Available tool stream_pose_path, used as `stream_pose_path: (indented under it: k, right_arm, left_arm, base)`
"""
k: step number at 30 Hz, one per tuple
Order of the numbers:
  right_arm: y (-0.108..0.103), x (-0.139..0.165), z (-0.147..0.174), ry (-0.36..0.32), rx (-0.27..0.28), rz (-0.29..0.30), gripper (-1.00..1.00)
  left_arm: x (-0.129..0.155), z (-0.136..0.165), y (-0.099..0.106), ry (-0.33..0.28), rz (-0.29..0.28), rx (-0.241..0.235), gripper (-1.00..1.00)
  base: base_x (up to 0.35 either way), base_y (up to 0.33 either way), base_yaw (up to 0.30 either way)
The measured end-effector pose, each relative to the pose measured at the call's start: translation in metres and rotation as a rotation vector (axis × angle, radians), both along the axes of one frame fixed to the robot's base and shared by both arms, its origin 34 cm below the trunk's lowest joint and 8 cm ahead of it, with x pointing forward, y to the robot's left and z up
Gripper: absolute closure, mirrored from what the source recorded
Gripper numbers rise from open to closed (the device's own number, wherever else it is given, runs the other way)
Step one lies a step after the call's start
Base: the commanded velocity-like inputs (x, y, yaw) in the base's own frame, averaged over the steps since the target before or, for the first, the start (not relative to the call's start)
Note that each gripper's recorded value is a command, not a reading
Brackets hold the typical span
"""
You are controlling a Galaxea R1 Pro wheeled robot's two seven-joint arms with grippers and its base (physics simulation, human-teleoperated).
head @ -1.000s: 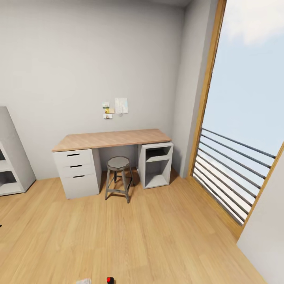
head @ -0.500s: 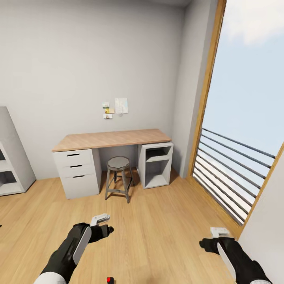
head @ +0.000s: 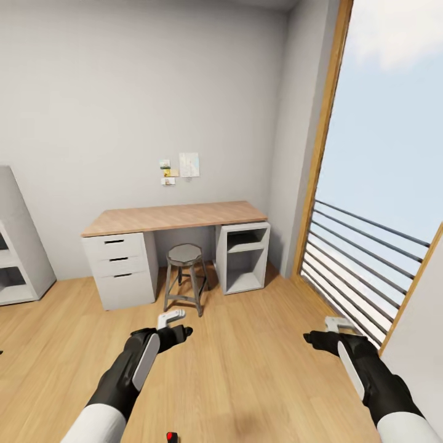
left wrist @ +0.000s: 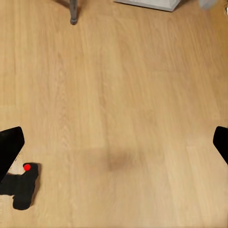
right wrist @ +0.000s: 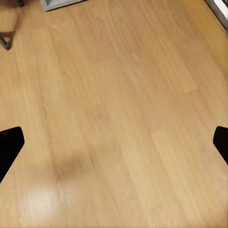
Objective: Attach the digital camera to the camera tripod in the bedroom.
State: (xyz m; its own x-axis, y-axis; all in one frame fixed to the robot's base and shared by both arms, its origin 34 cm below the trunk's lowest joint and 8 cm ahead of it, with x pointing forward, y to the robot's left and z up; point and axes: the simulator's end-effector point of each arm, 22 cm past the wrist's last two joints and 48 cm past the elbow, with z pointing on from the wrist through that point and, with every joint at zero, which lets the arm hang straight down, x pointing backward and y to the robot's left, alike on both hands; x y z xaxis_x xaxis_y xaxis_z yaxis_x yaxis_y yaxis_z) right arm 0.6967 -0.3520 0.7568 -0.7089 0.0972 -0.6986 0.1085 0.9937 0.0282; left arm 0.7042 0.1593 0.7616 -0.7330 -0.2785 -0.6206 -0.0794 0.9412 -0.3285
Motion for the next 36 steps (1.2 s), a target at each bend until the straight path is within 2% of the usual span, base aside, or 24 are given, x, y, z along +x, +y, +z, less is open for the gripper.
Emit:
stream_pose_path:
  k: [6,17,20,21,25,27,32,36]
  right_arm:
    - [0.002,-0.004,0.002,0.03,0.008,0.001,-1.0]
    - [0.005,-0.008,-0.008,0.054,0.017,0.001,-1.0]
    - [0.005,-0.008,-0.013,0.055,0.017,0.001,-1.0]
    - [0.004,-0.008,-0.015,0.055,0.017,0.001,-1.0]
    - [0.004,-0.01,-0.022,0.061,0.017,0.001,-1.0]
    - [0.002,-0.014,-0.029,0.083,0.024,-0.005,-1.0]
    - [0.0,-0.016,-0.038,0.087,0.037,-0.012,-1.0]
    - [0.0,-0.017,-0.045,0.09,0.04,-0.013,-1.0]
  left_arm:
    - [0.002,0.004,0.009,-0.002,0.037,0.037,-1.0]
    - [0.001,-0.003,0.01,0.004,0.046,0.041,-1.0]
    - [0.0,-0.008,0.006,0.013,0.042,0.01,-1.0]
    - [-0.003,-0.009,0.001,0.029,0.035,-0.021,-1.0]
    - [-0.004,-0.004,-0.006,0.035,0.019,-0.07,-1.0]
    - [-0.003,0.022,-0.02,0.022,-0.016,-0.162,-1.0]
    - [-0.007,0.012,-0.027,0.039,-0.024,-0.2,-1.0]
    - [-0.018,-0.021,-0.029,0.105,-0.02,-0.203,-1.0]
  base:
    - [0.0,0.0,0.0]
    - [0.0,0.0,0.0]
    - [0.0,0.0,0.0]
    - [0.0,0.0,0.0]
    - [0.0,0.0,0.0]
    - [0.0,0.0,0.0]
    - [0.0,0.0,0.0]
    - [0.0,0.0,0.0]
